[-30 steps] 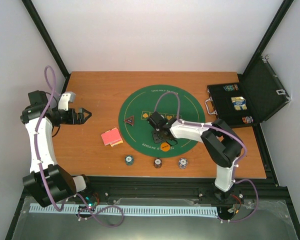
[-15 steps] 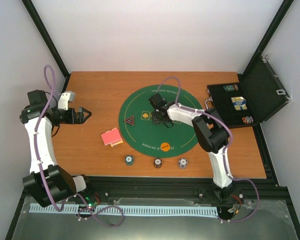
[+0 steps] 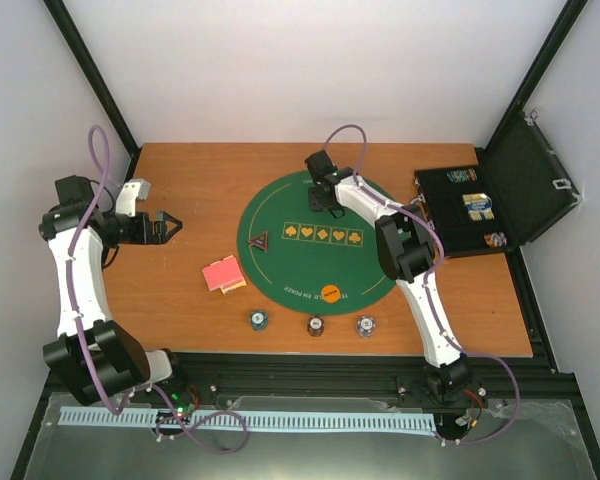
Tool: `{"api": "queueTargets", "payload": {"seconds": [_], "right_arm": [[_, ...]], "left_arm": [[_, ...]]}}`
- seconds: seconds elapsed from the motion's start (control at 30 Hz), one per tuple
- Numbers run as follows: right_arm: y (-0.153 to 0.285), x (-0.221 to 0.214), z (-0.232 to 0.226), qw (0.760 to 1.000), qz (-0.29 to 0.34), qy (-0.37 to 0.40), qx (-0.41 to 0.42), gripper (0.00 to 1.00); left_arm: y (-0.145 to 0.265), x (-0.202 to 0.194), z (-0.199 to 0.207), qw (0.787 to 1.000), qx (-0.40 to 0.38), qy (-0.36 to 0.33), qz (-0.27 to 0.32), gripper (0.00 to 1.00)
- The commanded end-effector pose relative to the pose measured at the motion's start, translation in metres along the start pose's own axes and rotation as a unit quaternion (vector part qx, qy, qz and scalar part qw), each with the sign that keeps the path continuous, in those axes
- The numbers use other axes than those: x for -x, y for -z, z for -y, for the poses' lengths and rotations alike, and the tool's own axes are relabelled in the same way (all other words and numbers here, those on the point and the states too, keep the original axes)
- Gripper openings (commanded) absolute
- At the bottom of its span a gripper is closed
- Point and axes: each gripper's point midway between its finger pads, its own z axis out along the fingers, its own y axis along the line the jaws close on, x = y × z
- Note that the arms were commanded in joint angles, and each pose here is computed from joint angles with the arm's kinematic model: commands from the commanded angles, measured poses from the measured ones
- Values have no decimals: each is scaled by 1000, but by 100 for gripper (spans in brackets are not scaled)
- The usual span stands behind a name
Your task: Distribute texas hold em gaming equipment
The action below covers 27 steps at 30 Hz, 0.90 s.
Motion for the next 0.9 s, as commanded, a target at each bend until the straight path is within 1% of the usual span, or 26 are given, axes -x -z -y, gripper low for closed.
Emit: {"api": "queueTargets", "payload": {"seconds": [0.0,0.07,0.13,0.23,0.4,0.47,0.63,0.8,0.87], "right_arm": [[-22,-14,27,998,-52,2,-29,41],[-17,-1,21,999,-40,8,-15,45],[-12,2,14,999,-40,16,3,50],[8,4,4,999,-33,34,15,55],[55,-22,-11,996,-33,76,18,62],[76,-45,-22,995,-29,88,25,63],[118,-123,-42,993,-29,109,42,66],[130,-195,-41,990,-51,123,36,67],[135,-212,-38,990,-54,125,32,67]], "left_arm": [[6,10,7,1000,-11,-19,8,100],[6,10,8,1000,-12,-21,7,100],[6,8,8,1000,-11,-23,5,100],[4,6,6,1000,-10,-23,1,100],[-2,-1,1,1000,-10,-15,-16,100],[-1,-1,1,1000,-11,-13,-21,100],[4,1,7,1000,-12,-18,-10,100],[3,-2,8,1000,-18,-8,-18,100],[3,-3,10,1000,-21,-6,-17,100]]}}
